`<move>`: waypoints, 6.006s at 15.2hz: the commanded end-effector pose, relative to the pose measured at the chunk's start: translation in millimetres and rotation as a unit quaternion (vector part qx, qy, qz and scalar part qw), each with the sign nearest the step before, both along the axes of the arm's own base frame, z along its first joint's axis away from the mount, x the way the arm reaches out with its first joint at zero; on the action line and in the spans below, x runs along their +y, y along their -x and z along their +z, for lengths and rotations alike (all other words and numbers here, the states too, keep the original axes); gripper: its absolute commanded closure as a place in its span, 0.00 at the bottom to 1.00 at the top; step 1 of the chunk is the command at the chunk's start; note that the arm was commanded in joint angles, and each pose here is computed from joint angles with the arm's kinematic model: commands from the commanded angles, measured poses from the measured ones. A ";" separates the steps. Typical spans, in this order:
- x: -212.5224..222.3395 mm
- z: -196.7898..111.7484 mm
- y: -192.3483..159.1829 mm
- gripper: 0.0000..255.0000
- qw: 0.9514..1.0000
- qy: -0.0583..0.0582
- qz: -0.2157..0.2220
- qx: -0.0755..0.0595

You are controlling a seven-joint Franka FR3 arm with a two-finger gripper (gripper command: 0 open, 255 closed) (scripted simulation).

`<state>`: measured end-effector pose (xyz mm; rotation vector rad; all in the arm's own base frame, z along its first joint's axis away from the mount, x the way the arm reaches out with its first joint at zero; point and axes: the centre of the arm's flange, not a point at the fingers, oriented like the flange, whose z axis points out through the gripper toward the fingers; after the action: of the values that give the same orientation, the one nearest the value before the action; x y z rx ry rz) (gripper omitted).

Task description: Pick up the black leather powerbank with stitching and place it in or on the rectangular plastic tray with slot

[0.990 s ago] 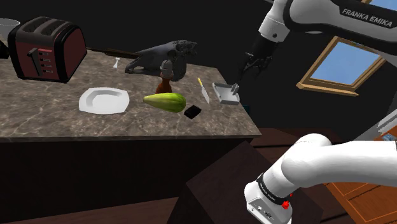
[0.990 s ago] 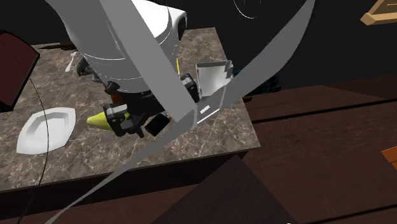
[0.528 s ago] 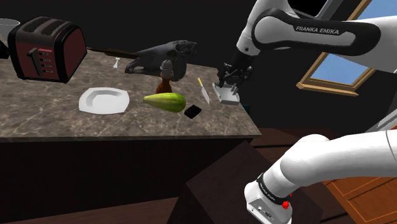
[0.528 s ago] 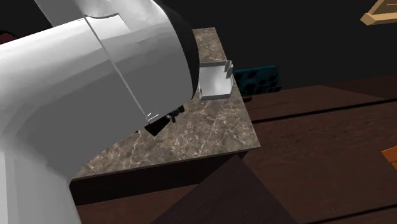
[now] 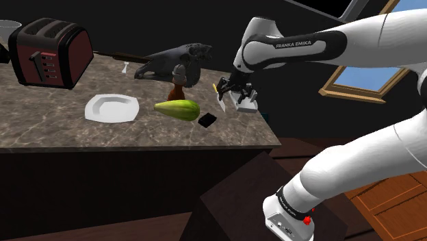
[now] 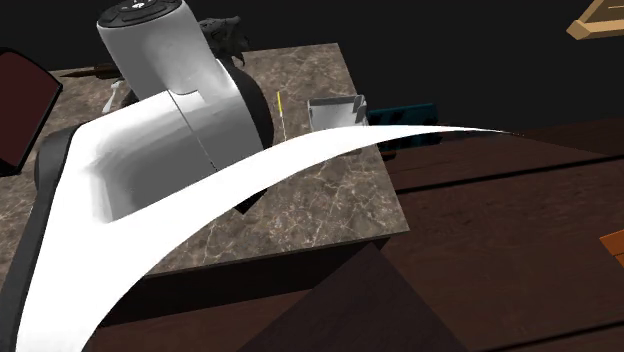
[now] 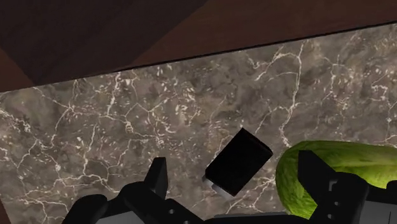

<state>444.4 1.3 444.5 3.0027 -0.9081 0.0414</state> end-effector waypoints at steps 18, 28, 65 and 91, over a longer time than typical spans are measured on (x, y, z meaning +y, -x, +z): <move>-41.1 -190.8 -117.9 0.00 0.971 -0.014 -0.239 0.015; -40.8 -215.0 -117.8 0.00 0.971 -0.014 -0.239 0.015; -40.8 -88.2 -117.8 1.00 0.971 -0.014 -0.239 0.015; -264.4 -44.7 -136.8 1.00 0.971 -0.014 -0.239 0.015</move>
<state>582.4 -251.0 401.8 2.7078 -1.6072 -0.0182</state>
